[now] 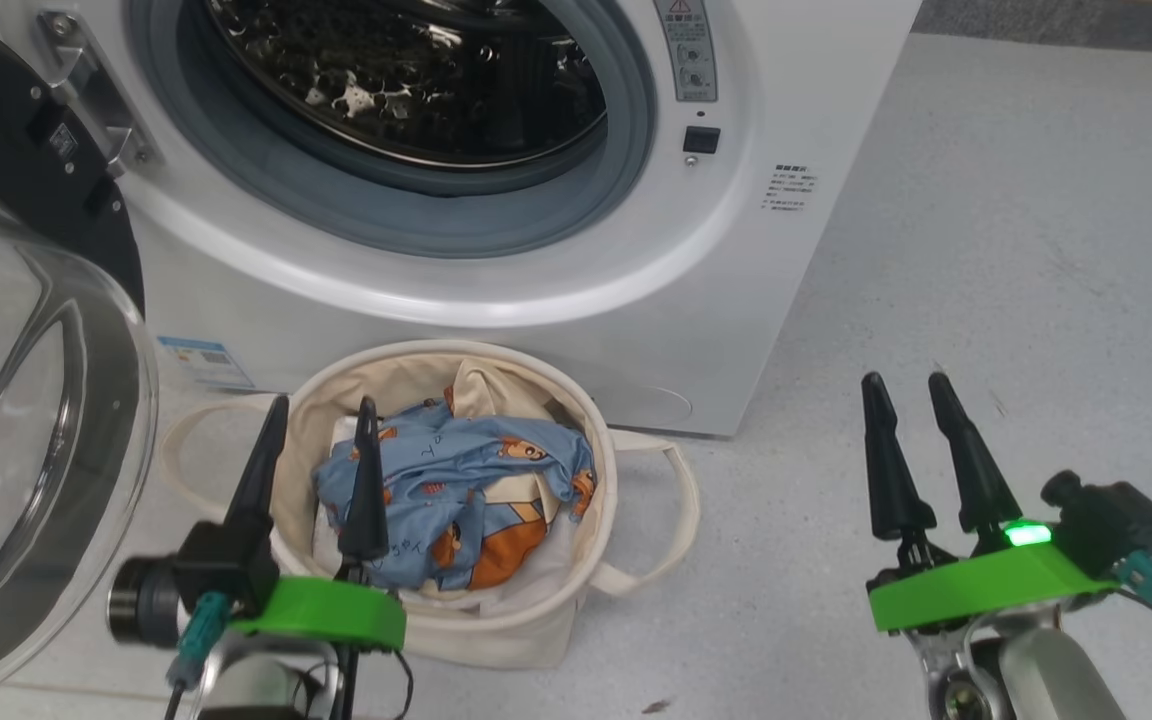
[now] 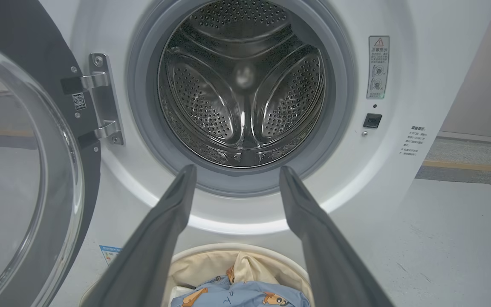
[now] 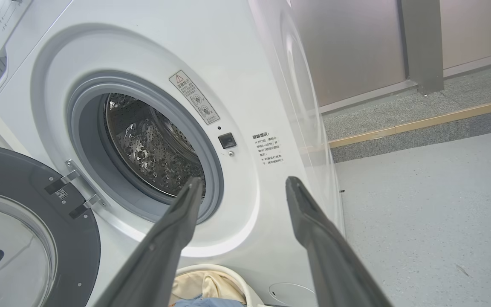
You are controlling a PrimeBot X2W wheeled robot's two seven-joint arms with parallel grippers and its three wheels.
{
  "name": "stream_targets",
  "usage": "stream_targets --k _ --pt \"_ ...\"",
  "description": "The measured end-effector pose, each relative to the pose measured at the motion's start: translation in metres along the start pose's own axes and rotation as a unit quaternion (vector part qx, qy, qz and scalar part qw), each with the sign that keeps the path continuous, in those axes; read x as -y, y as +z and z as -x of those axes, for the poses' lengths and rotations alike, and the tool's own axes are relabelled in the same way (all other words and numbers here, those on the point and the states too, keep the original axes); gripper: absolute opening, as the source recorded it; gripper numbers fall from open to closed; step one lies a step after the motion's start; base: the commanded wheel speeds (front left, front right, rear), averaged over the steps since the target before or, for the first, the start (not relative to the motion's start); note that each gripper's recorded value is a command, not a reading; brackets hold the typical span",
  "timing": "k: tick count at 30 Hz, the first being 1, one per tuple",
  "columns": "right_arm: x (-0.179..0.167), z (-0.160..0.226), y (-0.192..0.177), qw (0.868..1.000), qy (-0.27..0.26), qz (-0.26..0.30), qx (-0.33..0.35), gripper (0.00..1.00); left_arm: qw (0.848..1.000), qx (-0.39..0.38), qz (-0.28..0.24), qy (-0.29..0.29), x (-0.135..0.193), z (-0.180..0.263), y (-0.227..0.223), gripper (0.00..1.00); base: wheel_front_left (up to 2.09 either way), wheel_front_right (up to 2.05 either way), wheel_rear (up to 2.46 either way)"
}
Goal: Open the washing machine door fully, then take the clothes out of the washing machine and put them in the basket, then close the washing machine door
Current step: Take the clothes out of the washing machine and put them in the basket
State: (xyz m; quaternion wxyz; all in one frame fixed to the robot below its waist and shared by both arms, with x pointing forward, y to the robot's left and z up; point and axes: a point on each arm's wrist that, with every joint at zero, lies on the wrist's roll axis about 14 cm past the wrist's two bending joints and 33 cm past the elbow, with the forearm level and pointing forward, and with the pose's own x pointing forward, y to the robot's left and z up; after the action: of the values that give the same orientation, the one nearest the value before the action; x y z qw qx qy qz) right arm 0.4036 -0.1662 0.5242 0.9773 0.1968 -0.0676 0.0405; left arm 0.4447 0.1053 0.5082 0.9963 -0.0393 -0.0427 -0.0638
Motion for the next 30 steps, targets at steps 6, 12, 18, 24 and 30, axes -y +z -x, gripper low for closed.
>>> stream_targets --k 6,12,18,24,30 --pt "0.003 0.007 -0.003 1.000 -0.006 0.000 -0.006 1.00 1.000 -0.026 0.009 0.014 -0.007 0.013 -0.015 1.00 0.00 0.00 0.00" --pt "0.005 0.012 -0.007 1.000 -0.009 0.008 -0.015 1.00 0.999 -0.035 0.011 0.019 -0.010 0.020 -0.019 1.00 0.00 0.00 0.00" --pt "0.011 0.022 -0.015 0.999 -0.021 0.012 -0.029 1.00 0.999 -0.036 0.010 0.017 -0.008 0.024 -0.019 1.00 0.00 0.00 0.00" --pt "0.010 0.025 -0.010 0.999 -0.020 0.013 -0.023 1.00 0.999 -0.040 0.010 0.009 -0.003 0.028 -0.021 1.00 0.00 0.00 0.00" --pt "0.010 0.028 -0.009 0.999 -0.020 0.013 -0.022 1.00 0.999 -0.038 0.010 0.003 0.001 0.028 -0.019 1.00 0.00 0.00 0.00"
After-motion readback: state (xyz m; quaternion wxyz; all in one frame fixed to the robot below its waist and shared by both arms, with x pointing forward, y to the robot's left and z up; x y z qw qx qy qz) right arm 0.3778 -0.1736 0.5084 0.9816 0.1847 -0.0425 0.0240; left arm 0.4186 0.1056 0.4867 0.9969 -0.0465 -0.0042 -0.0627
